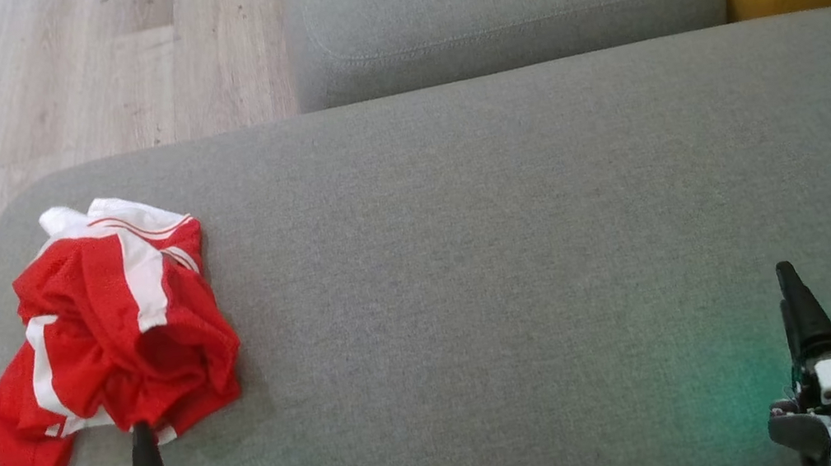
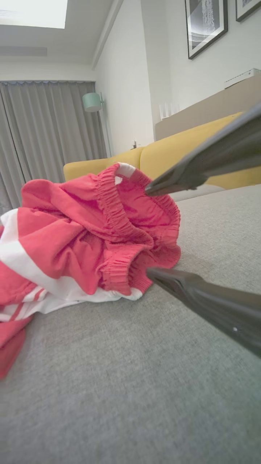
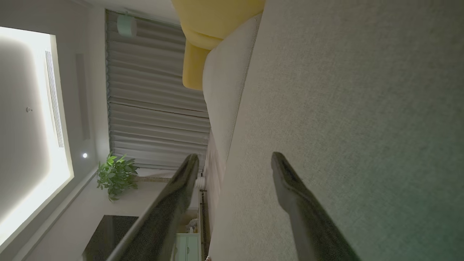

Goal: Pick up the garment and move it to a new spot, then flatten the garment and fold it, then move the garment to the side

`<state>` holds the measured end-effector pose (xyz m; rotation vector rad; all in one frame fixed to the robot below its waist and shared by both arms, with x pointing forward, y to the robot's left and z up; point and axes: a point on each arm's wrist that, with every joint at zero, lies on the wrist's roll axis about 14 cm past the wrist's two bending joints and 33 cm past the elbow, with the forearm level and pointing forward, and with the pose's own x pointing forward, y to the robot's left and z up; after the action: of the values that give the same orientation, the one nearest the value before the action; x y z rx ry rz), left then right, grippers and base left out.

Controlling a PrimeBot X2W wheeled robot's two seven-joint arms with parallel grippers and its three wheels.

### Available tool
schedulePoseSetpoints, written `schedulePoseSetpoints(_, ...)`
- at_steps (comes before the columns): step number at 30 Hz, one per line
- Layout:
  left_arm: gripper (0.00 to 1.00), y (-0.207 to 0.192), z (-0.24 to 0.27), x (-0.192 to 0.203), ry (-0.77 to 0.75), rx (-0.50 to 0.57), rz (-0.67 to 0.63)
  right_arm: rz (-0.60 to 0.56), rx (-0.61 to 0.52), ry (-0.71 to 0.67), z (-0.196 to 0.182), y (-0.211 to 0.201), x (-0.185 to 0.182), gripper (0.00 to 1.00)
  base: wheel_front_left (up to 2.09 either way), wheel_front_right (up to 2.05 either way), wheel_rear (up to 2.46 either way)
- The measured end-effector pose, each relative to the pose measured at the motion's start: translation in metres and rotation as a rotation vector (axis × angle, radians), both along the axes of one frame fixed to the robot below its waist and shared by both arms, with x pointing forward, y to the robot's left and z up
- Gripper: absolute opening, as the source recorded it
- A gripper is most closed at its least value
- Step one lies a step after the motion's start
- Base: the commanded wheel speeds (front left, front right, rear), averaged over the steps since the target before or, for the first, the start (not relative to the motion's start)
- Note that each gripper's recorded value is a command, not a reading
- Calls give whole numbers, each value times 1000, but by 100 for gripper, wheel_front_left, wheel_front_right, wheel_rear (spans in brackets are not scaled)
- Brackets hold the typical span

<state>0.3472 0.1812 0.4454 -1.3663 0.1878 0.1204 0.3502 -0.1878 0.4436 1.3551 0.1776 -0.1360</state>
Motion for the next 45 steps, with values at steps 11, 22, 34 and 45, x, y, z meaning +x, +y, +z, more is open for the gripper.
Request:
schedulePoseSetpoints(11,100,-1,4,-7,-4,152,-20,58,-156,-25,7,11,-3,100,0,0,0)
schedulePoseSetpoints(22,100,-3,8,-13,-16,304,-41,108,-296,-56,13,23,-4,100,0,0,0)
schedulePoseSetpoints(34,100,-7,14,-18,-41,474,-67,176,-463,-81,14,38,-11,100,0,0,0)
schedulePoseSetpoints(45,100,-13,26,-19,-95,615,-85,224,-599,-132,22,51,-12,100,0,0,0)
